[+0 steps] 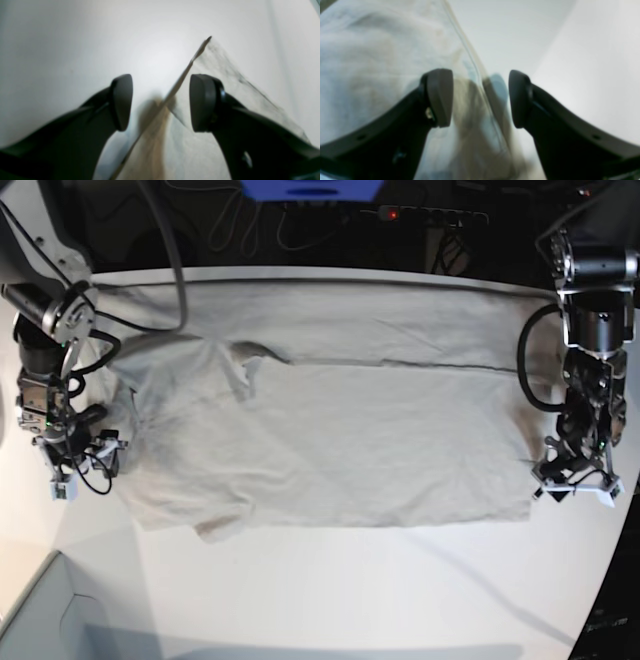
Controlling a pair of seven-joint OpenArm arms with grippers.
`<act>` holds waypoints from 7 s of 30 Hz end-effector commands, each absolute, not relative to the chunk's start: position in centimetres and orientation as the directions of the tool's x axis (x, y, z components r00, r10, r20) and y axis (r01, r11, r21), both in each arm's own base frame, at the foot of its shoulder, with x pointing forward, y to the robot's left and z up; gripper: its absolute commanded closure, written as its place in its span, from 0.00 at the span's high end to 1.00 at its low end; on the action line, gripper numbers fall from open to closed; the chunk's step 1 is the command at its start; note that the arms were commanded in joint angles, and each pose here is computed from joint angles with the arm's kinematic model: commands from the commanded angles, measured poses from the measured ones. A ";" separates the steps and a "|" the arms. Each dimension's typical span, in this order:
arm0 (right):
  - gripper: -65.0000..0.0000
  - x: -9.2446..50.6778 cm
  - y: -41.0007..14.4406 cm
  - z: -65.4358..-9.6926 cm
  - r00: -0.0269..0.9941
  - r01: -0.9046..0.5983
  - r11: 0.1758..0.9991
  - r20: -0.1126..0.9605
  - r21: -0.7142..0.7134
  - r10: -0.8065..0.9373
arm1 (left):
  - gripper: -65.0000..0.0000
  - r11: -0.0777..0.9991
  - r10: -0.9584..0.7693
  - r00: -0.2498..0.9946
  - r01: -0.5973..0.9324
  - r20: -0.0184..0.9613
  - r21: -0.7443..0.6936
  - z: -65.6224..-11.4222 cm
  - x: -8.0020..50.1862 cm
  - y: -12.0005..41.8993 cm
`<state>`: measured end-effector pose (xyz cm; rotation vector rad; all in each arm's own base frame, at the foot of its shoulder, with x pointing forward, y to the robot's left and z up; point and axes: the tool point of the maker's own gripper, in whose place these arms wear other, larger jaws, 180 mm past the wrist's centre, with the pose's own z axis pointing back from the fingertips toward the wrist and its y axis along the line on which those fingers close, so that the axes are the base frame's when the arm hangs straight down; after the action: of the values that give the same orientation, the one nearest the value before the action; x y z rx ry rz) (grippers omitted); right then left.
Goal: Layout the t-shirt on the table in an organized manner, then fold the t-shirt properly
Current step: 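Grasp the shirt's side edges with both grippers, then lift the grasped edges and fold them toward the collar with both grippers, then lower both grippers and reach toward the shirt's hem edge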
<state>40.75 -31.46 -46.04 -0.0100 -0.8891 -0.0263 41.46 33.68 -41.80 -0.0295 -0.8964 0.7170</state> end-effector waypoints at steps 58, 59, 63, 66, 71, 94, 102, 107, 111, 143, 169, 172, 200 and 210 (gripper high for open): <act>0.00 38.5 -31.4 -47.7 0.649 0.019 1.000 0.760 0.009 -0.019 | 0.54 0.950 0.269 0.580 -0.294 0.769 -0.111 -43.8 45.1 26.7; 0.00 38.5 -31.4 -47.7 0.649 0.019 1.000 0.760 0.009 -0.019 | 0.54 0.949 0.269 0.582 -0.294 0.767 -0.110 -43.9 45.0 26.7; 0.00 38.5 -31.4 -47.7 0.649 0.019 1.000 0.760 0.009 -0.019 | 0.54 0.944 0.281 0.615 -0.314 0.737 -0.097 -45.5 43.7 27.2; 0.00 38.5 -31.4 -47.7 0.649 0.019 1.000 0.760 0.009 -0.019 | 0.53 0.941 0.282 0.614 -0.327 0.737 -0.088 -46.1 43.2 27.7; 0.00 38.5 -31.4 -47.7 0.649 0.019 1.000 0.760 0.009 -0.019 | 0.25 0.940 0.279 0.608 -0.332 0.743 -0.081 -46.7 42.6 28.0; 0.00 35.9 -29.2 -39.6 0.342 -0.075 0.997 0.939 0.011 0.015 | 0.00 0.960 0.237 0.548 -0.262 0.802 -0.105 -44.5 42.7 26.2; 0.00 34.4 -30.7 -37.4 0.282 -0.029 0.999 0.959 -0.013 0.020 | 0.00 0.910 0.382 0.475 -0.343 0.793 -0.233 -40.4 41.3 28.4; 0.00 32.6 -31.3 -36.3 0.240 -0.011 1.000 0.971 0.017 -0.014 | 0.00 0.901 0.405 0.474 -0.352 0.782 -0.253 -38.9 40.0 29.1; 0.00 30.7 -31.1 -35.6 0.215 -0.009 1.000 0.976 0.024 -0.021 | 0.00 0.911 0.386 0.479 -0.330 0.789 -0.245 -38.5 38.9 28.5; 0.40 26.3 -30.7 -41.2 0.411 -0.038 0.999 0.911 -0.034 0.046 | 0.46 0.840 0.516 0.520 -0.463 0.681 -0.283 -41.9 33.1 30.3; 0.45 29.5 -29.9 -37.4 0.303 -0.048 0.996 0.950 -0.070 0.081 | 0.46 0.774 0.595 0.474 -0.554 0.649 -0.306 -44.2 41.3 32.7; 0.45 29.6 -30.0 -37.1 0.298 -0.049 0.996 0.951 -0.074 0.085 | 0.46 0.838 0.503 0.518 -0.488 0.692 -0.243 -44.4 41.9 31.4; 0.54 40.6 -26.2 -41.0 0.626 -0.233 0.972 0.764 -0.012 0.160 | 0.00 0.862 0.463 0.540 -0.458 0.703 -0.216 -44.6 42.0 30.6; 0.55 41.9 -25.5 -42.1 0.663 -0.217 0.974 0.742 0.067 0.097 | 0.00 0.863 0.462 0.547 -0.460 0.698 -0.211 -45.2 41.5 30.6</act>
<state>40.26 -24.81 -44.22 0.1599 -0.7603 0.1720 40.53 29.95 -46.37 -0.0095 -0.8000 0.5468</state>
